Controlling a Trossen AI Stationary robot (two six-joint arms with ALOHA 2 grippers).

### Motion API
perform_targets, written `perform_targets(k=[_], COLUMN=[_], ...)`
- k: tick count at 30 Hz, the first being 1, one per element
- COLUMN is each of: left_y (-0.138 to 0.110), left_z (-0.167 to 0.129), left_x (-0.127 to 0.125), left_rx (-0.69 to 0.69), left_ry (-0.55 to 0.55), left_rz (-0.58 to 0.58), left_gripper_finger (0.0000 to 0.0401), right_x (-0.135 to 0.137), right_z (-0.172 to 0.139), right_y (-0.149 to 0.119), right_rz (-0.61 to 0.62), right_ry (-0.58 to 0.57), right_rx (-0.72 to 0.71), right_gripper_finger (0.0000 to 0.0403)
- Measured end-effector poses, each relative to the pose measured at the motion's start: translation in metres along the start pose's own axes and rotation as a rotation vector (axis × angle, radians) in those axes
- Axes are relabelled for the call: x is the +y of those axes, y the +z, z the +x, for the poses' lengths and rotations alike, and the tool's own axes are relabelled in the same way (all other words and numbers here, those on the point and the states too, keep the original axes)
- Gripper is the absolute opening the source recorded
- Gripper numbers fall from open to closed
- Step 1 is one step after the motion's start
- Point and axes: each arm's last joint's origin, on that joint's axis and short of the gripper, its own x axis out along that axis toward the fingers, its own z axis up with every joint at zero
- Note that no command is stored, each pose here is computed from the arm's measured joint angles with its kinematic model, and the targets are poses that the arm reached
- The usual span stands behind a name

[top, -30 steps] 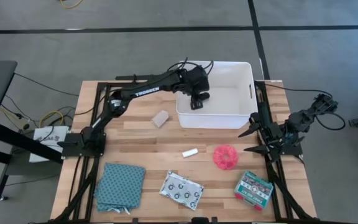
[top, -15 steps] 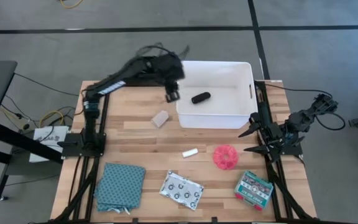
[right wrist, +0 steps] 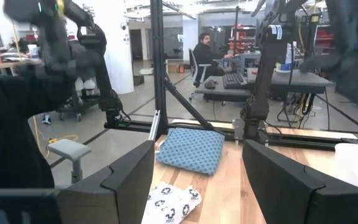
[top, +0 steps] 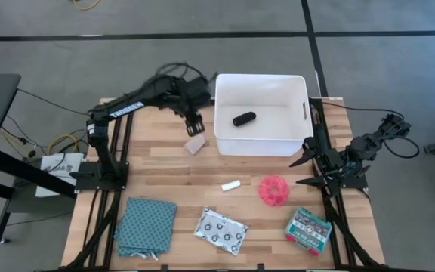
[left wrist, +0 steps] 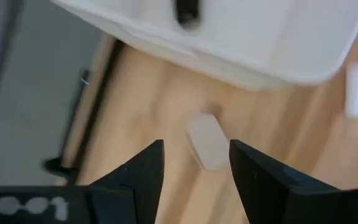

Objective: Pick & place medical supplies in basket/bin
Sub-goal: Put the white bandage in the white bin

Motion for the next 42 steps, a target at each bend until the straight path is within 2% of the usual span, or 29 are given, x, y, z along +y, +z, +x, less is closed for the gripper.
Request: perform_targets(k=[5, 9, 17, 26, 32, 35, 42], left_y=[-0.019, -0.043, -0.067, -0.084, -0.083, -0.083, -0.091], left_z=[0.074, 0.116, 0.176, 0.207, 0.209, 0.209, 0.214], left_x=[-0.006, -0.005, -0.006, -0.008, -0.012, -0.018, -0.036], left_rx=[0.183, 0.304, 0.232, 0.140, 0.100, 0.105, 0.105], left_ry=[-0.013, -0.016, -0.071, -0.075, -0.187, -0.240, -0.235], left_rz=[0.012, 0.000, -0.070, -0.136, -0.156, -0.152, -0.089], left_gripper_finger=[0.0171, 0.0171, 0.0171, 0.0171, 0.0171, 0.0171, 0.0166], right_x=[0.000, 0.000, 0.000, 0.000, 0.000, 0.000, 0.000], right_z=[0.001, 0.001, 0.001, 0.001, 0.001, 0.001, 0.001], right_y=[-0.002, -0.002, -0.002, -0.002, -0.002, -0.002, -0.002], right_rz=[0.026, 0.026, 0.034, 0.034, 0.034, 0.034, 0.034], right_ry=[0.000, 0.000, 0.000, 0.000, 0.000, 0.000, 0.000], right_rx=[0.019, 0.023, 0.022, 0.022, 0.022, 0.022, 0.021], right_gripper_finger=[0.0240, 0.0240, 0.0240, 0.0240, 0.0240, 0.0240, 0.0240])
